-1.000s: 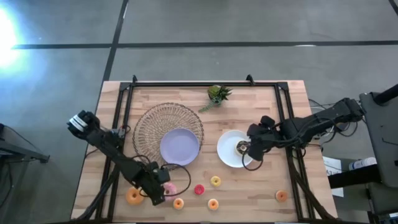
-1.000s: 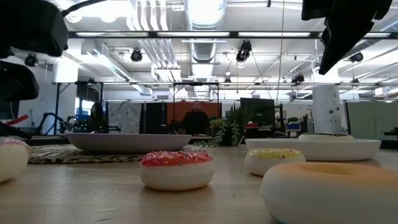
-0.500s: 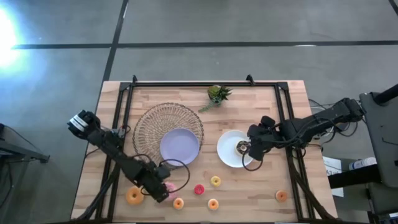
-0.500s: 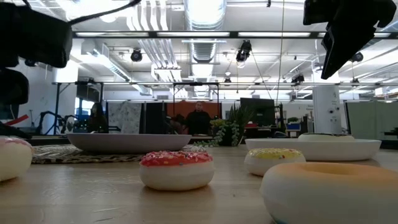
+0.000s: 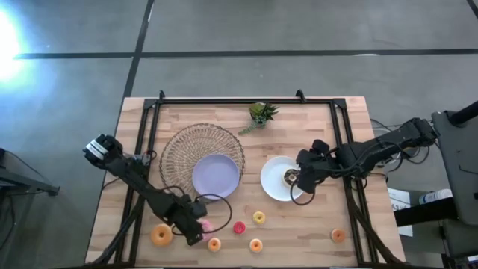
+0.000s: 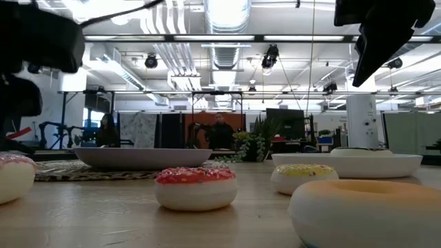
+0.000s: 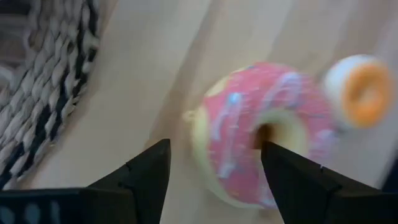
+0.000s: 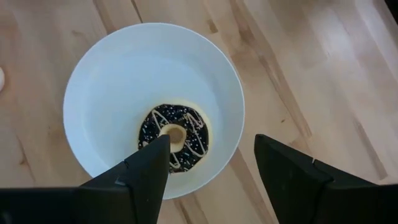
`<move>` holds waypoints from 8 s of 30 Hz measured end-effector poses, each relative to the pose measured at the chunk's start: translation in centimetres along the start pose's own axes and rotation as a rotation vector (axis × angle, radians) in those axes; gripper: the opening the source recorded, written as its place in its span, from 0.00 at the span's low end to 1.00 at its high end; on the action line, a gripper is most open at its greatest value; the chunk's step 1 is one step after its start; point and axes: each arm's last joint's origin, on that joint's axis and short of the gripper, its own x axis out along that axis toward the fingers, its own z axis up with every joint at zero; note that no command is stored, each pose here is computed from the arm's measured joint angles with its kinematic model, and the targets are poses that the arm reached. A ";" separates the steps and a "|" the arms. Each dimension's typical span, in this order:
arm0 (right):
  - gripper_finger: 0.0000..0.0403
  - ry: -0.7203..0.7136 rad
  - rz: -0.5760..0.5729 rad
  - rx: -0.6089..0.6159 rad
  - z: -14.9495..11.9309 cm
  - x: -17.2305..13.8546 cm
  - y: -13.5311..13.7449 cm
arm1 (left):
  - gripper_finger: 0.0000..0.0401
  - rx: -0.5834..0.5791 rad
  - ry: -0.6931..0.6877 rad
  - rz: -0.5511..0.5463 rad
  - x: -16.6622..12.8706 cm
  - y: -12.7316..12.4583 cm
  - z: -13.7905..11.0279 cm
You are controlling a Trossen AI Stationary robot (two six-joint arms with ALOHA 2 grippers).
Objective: Pick & Place donuts
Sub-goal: Put the large pink donut on the white plate, then put the large purple donut on the white plate
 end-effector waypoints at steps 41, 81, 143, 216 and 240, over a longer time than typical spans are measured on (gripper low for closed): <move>0.56 -0.182 -0.043 0.173 -1.4 -4.1 -4.0 | 0.00 0.419 -0.453 0.017 -1.6 5.2 31.3; 0.56 -0.044 0.119 -0.080 -2.7 -2.8 -1.0 | 0.37 0.534 -0.059 -0.038 -3.4 1.7 21.3; 0.56 0.075 0.202 -0.043 -1.5 3.9 9.6 | 0.37 0.144 0.276 0.133 -4.0 -3.2 -10.4; 0.61 -0.441 0.590 -0.660 17.9 2.0 10.0 | 0.00 0.025 -0.577 -0.851 -9.9 6.9 9.8; 0.11 -0.386 0.584 -0.652 17.7 2.6 9.8 | 0.21 -0.021 -0.571 -0.865 -10.3 7.7 11.5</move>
